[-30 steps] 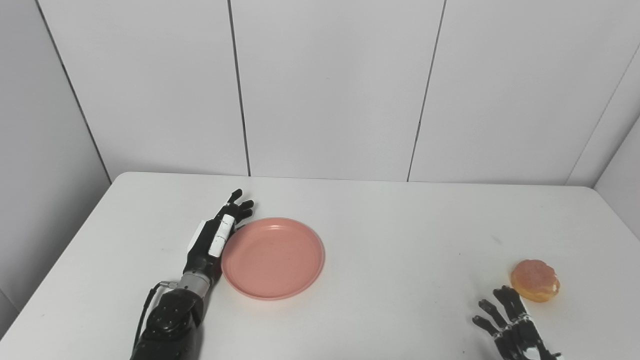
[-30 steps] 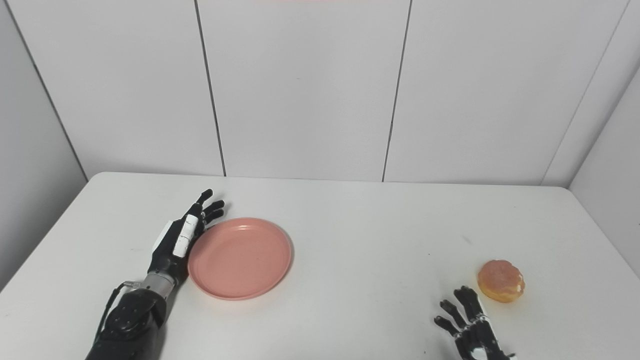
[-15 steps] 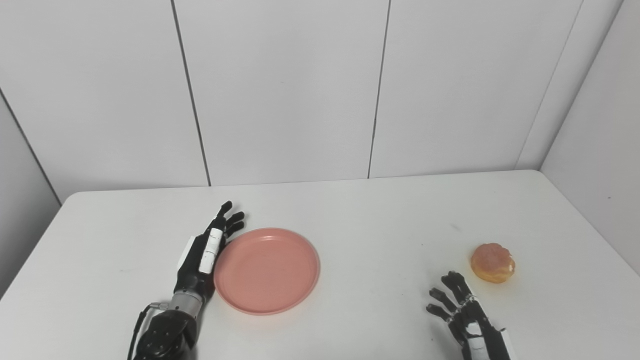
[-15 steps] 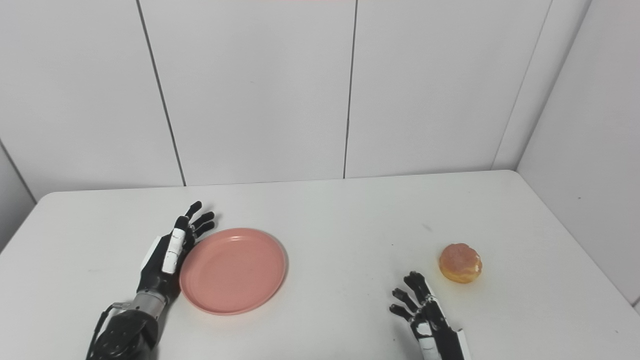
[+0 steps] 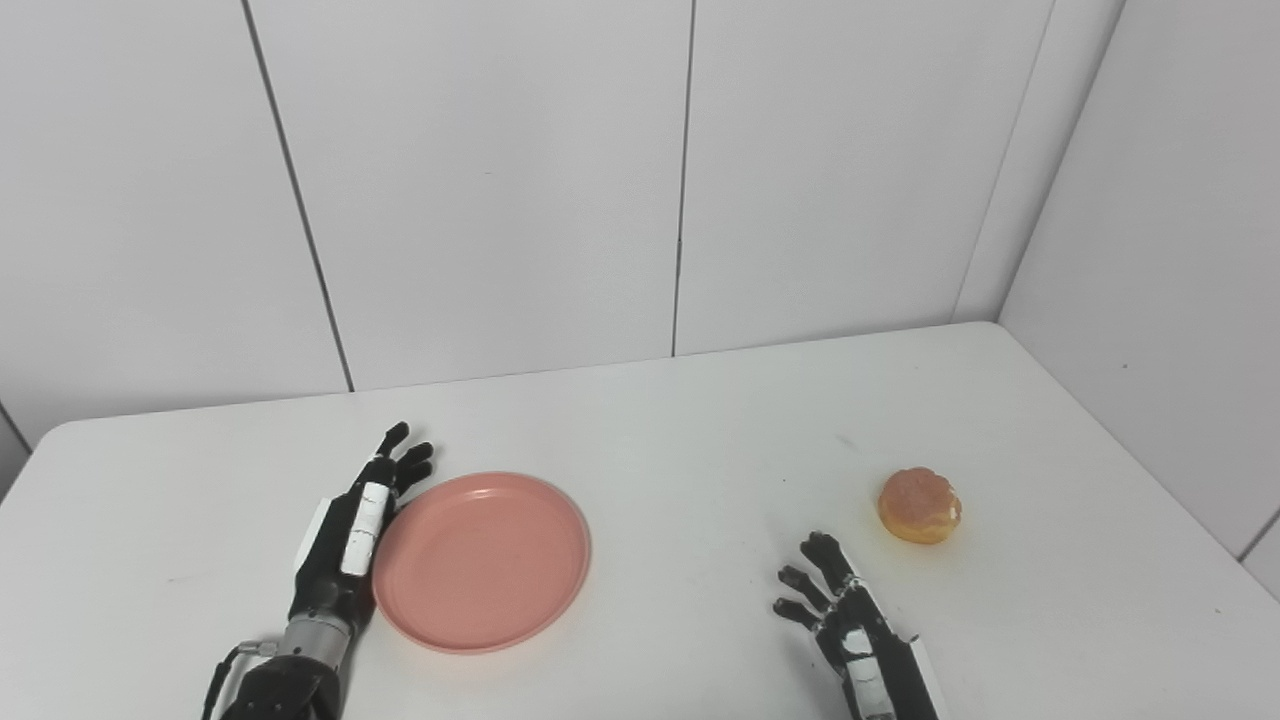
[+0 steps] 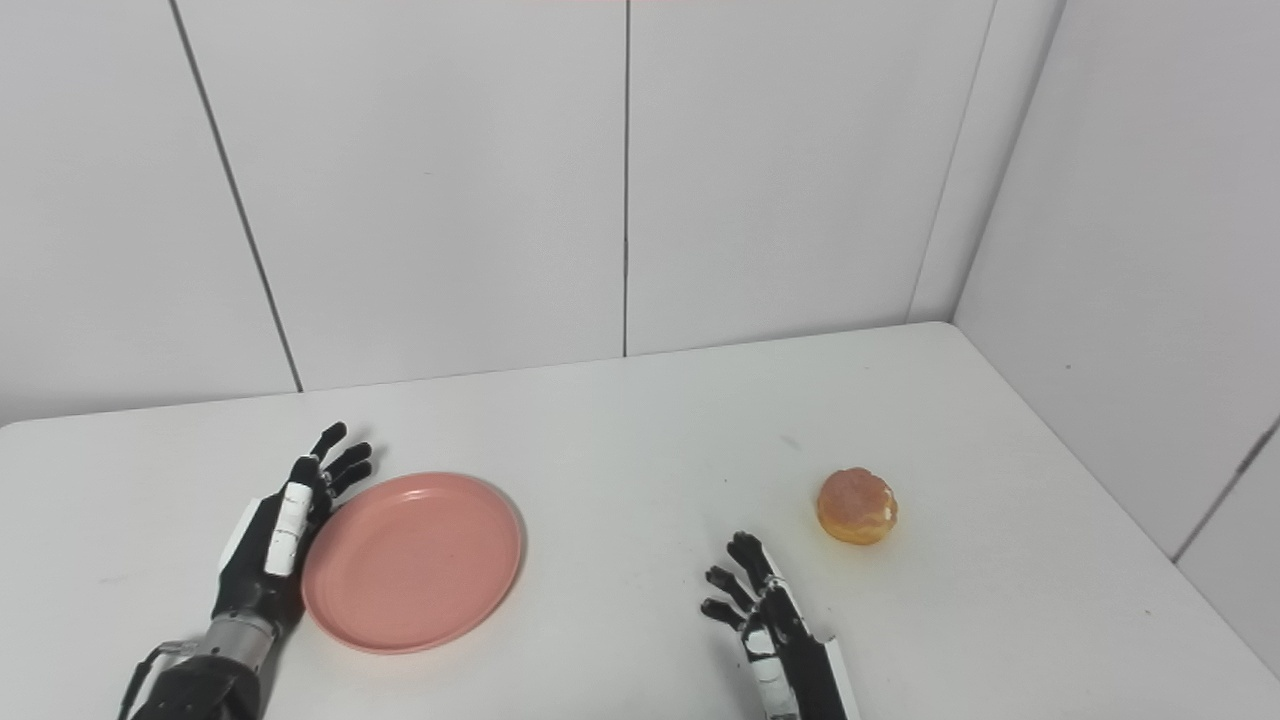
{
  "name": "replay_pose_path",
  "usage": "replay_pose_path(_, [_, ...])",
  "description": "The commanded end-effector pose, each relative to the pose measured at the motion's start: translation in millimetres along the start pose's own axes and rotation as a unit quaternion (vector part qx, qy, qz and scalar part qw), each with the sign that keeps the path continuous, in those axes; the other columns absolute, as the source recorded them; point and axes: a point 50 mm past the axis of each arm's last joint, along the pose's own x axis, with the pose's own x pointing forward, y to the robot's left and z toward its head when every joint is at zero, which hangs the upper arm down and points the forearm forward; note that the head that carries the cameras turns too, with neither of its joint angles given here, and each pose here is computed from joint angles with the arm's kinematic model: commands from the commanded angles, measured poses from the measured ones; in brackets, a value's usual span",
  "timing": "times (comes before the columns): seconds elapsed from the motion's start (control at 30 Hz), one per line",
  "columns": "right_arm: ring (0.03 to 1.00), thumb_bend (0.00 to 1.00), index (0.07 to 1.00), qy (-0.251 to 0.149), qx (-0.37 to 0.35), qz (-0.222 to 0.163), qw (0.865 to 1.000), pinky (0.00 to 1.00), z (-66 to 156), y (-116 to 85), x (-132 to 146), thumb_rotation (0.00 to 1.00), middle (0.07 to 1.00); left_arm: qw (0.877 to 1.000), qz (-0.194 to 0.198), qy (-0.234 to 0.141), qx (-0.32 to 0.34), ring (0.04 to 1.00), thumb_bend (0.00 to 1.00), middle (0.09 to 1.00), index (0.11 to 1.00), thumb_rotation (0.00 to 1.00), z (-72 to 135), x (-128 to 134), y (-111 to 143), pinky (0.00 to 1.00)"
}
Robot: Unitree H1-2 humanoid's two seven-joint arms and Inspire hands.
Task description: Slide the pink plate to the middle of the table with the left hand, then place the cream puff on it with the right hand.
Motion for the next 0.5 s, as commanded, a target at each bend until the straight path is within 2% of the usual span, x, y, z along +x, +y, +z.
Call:
replay_pose_path(0.0, [0.858,0.86,0.920,0.089,0.026,0.024,0.995,0.78,-31.2,32.9,0.3,0.93,0.938,1.000,-0.027,0.001,-0.004,0.900,1.00,0.878,0.912,0.94,1.3,0.6,-13.3,0.79])
replay_pose_path(0.47, [0.858,0.85,0.925,0.090,0.029,0.026,0.995,0.78,-29.5,38.4,2.5,0.93,0.939,1.000,-0.021,0.002,-0.005,0.899,1.00,0.885,0.901,0.94,9.5,1.6,-35.0,0.87])
